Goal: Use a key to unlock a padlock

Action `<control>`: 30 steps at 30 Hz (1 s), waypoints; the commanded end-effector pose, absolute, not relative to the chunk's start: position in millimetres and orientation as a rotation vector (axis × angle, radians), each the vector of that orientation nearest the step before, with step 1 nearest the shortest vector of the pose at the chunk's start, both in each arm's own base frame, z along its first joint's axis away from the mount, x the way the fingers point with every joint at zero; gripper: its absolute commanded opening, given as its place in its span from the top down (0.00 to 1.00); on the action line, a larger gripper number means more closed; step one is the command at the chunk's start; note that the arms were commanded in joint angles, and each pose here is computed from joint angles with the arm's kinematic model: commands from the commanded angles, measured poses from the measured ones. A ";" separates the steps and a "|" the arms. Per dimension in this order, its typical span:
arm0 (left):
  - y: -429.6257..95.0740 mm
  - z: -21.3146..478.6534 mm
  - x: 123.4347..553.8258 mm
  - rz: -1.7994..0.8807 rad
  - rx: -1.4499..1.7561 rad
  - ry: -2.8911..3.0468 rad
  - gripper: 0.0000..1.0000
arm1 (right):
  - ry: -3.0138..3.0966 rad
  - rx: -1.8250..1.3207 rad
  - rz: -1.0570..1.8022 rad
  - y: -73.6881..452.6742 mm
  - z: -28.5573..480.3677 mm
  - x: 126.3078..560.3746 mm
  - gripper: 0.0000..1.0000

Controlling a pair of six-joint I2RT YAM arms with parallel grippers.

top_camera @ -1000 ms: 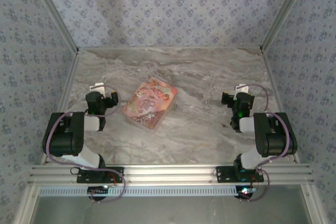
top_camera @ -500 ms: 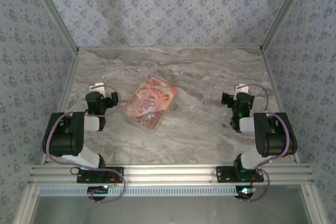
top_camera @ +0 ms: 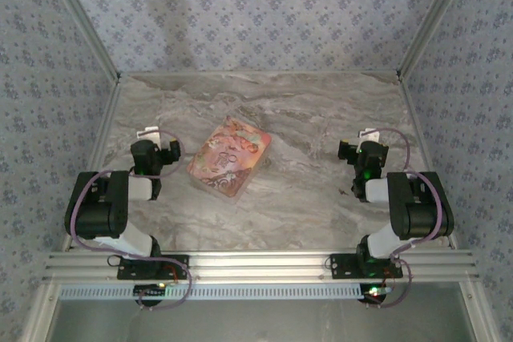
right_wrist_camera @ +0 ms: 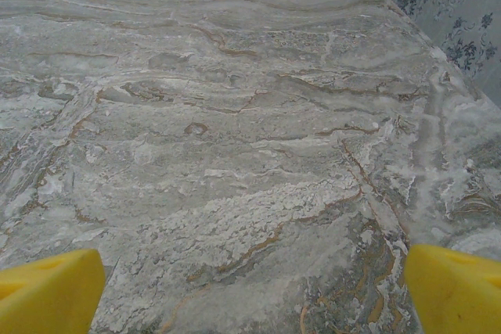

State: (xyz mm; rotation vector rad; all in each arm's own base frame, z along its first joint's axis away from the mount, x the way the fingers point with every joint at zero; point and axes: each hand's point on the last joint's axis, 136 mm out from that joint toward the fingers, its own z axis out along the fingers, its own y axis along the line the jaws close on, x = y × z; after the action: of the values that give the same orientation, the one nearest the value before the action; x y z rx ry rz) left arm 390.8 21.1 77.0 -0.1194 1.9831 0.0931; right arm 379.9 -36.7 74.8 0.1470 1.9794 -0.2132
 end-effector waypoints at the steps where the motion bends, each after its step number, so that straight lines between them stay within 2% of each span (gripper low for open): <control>1: 20.0 89.9 396.2 0.092 -0.106 1.950 0.02 | 1.930 0.159 -0.222 -37.8 89.1 385.4 0.00; 8: 19.4 90.7 396.7 0.084 -0.102 1.949 0.02 | 1.931 0.159 -0.220 -38.0 88.8 385.2 0.00; 16: 31.4 149.4 386.2 0.079 -0.244 1.935 0.02 | 1.901 0.167 -0.209 -34.9 145.8 376.9 0.00; 19: 34.5 166.5 381.1 -0.097 -0.459 1.951 0.01 | 1.879 0.272 -0.061 -29.0 179.2 372.9 0.00; 22: 5.4 175.9 382.3 -0.343 -0.436 2.031 0.02 | 1.997 0.792 0.144 -44.3 174.1 340.9 0.00; 27: -46.6 171.2 365.0 -0.647 -0.370 2.140 0.13 | 2.020 0.594 0.497 0.5 197.9 345.1 0.00; 30: -74.0 162.0 348.3 -0.724 -0.308 2.213 0.15 | 2.109 0.532 0.604 24.8 197.7 335.0 0.00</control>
State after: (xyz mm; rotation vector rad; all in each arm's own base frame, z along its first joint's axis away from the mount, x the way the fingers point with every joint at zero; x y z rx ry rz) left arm 375.9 -37.2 173.8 -0.3392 2.0925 -0.5255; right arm 355.4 -13.4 219.8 0.5234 1.9280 0.3761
